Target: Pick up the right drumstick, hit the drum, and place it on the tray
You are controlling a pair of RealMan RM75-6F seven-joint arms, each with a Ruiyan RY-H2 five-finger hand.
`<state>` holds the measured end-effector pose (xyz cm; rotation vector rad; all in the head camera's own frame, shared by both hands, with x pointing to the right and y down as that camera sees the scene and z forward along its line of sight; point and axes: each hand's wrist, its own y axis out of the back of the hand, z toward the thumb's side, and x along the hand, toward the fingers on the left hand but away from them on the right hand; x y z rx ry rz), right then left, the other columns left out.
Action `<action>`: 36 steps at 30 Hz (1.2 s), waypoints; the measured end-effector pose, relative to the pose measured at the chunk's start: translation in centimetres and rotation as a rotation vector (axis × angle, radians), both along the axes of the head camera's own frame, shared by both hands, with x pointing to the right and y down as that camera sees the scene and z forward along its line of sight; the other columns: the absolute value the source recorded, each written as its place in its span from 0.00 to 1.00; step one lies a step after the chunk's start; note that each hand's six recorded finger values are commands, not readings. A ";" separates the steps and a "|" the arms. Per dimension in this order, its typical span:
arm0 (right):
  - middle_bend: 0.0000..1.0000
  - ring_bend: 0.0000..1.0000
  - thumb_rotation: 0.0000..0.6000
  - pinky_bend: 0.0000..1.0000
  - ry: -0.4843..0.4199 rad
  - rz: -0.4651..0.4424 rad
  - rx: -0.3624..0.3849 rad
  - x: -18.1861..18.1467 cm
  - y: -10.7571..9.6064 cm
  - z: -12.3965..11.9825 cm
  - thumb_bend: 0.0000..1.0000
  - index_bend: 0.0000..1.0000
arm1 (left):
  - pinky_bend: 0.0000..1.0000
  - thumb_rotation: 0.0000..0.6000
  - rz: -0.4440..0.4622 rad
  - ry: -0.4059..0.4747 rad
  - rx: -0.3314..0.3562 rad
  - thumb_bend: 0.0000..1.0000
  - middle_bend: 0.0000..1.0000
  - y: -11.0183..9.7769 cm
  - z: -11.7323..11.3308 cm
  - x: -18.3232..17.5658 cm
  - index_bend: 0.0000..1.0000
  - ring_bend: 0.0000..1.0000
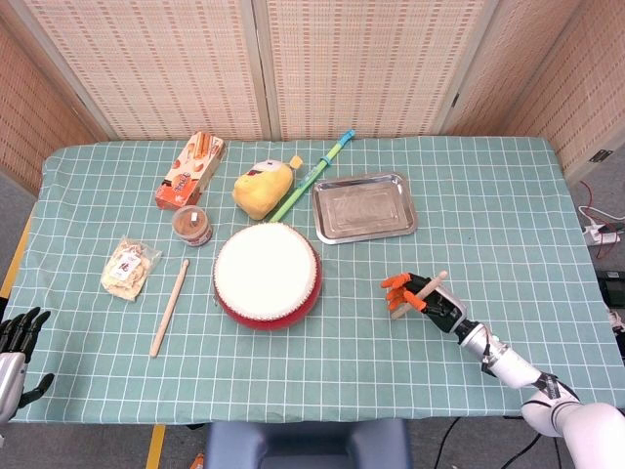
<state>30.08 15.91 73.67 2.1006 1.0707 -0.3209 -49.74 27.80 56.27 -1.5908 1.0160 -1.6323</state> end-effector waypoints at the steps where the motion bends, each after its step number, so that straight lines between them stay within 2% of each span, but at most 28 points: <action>1: 0.33 0.38 0.88 0.44 0.005 -0.001 -0.005 0.1 0.2 0.1 0.49 0.45 | 0.00 1.00 0.001 0.000 0.000 0.22 0.00 0.0 0.0 0.0 0.00 0.00; 9: 0.33 0.38 0.87 0.44 0.030 0.018 -0.031 0.3 0.8 1.3 0.44 0.45 | 0.00 1.00 0.002 -0.004 -0.004 0.22 0.00 -0.1 0.0 0.1 0.00 0.00; 20: 0.34 0.39 0.86 0.45 0.045 -0.019 -0.024 -1.4 1.1 2.2 0.40 0.49 | 0.00 1.00 -0.004 -0.004 -0.006 0.22 0.00 0.0 0.1 0.0 0.00 0.00; 25: 0.37 0.43 0.86 0.51 0.041 -0.027 -0.020 -2.2 1.2 2.4 0.35 0.50 | 0.00 1.00 -0.004 -0.001 -0.008 0.22 0.00 0.1 0.3 -0.1 0.00 0.00; 29: 0.41 0.50 0.86 0.59 0.033 -0.030 -0.013 -3.0 1.2 2.4 0.28 0.51 | 0.00 1.00 -0.006 -0.001 -0.012 0.22 0.00 0.1 0.4 -0.1 0.00 0.00; 36: 0.51 0.63 0.86 0.74 0.033 -0.045 -0.002 -4.5 1.4 2.7 0.24 0.56 | 0.00 1.00 -0.011 0.005 -0.018 0.22 0.00 0.2 0.7 -0.3 0.00 0.00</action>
